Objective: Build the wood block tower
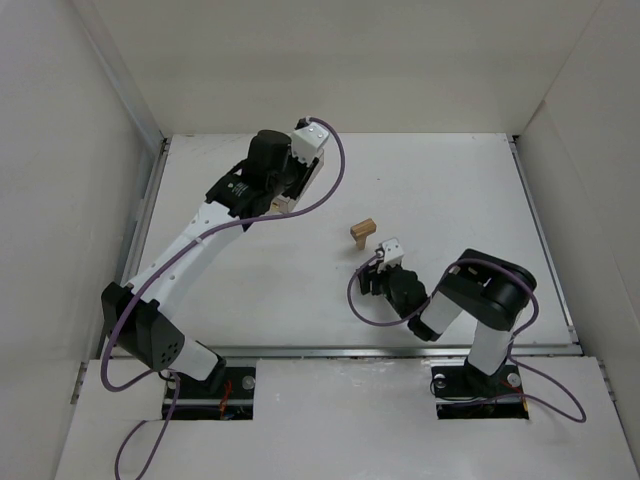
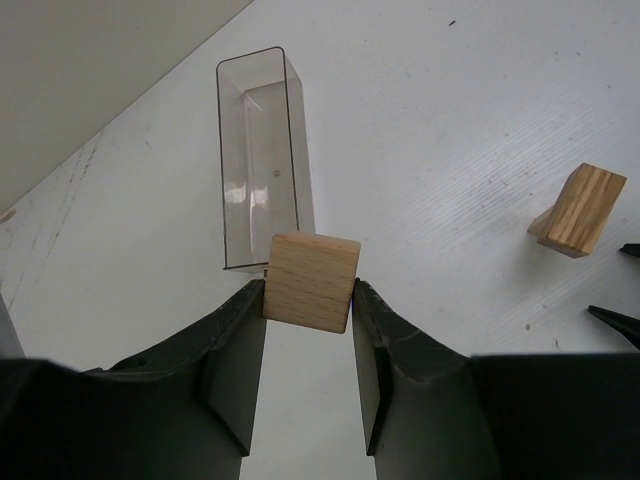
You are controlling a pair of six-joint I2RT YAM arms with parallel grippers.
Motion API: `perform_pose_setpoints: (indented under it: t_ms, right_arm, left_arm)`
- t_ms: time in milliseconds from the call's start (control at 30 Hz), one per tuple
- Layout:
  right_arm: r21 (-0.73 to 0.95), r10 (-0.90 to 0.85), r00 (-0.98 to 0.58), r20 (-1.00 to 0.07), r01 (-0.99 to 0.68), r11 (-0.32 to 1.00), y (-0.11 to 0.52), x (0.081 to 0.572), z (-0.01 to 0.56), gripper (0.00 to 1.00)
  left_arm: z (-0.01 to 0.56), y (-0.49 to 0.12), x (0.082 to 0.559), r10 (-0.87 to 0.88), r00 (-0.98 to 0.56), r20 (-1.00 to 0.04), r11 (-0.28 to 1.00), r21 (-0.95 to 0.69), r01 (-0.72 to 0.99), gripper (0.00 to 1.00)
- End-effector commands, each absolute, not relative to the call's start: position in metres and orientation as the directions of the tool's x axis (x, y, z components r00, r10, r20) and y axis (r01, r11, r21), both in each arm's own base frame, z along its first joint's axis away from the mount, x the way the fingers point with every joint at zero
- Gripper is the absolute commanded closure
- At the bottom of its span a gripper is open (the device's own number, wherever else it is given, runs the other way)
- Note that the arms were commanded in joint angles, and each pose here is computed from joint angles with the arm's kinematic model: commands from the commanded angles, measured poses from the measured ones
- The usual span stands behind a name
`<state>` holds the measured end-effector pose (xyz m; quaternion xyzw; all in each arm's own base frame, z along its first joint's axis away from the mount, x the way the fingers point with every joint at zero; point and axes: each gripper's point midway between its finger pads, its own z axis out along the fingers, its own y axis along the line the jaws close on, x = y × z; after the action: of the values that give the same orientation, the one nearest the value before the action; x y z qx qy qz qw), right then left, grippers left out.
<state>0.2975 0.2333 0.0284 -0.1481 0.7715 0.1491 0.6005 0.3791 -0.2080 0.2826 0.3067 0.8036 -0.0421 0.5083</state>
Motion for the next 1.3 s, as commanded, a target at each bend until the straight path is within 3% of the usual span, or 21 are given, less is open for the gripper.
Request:
perform_pose_setpoints:
  t_ms: [0,267,900,1267]
  right_arm:
    - [0.206,0.257,0.062,-0.964,-0.435,0.876,0.253,0.325,0.131,0.32]
    - [0.218,0.275,0.068,-0.959,-0.443,0.87,0.248,0.336,0.125,0.32]
    - [0.234,0.324,0.092,-0.942,-0.51,0.828,0.262,0.354,0.131,0.47]
    - [0.23,0.32,0.095,-0.943,-0.51,0.829,0.26,0.359,0.13,0.5]
  left_arm:
    - [0.311,-0.205,0.38,0.4,-0.229,-0.887,0.825,0.241,0.511,1.0]
    - [0.313,-0.204,0.385,0.394,-0.226,-0.891,0.831,0.24,0.502,1.0]
    - [0.309,-0.199,0.389,0.405,-0.233,-0.884,0.834,0.252,0.49,1.0]
    - [0.308,-0.2,0.392,0.42,-0.224,-0.879,0.827,0.268,0.495,1.0]
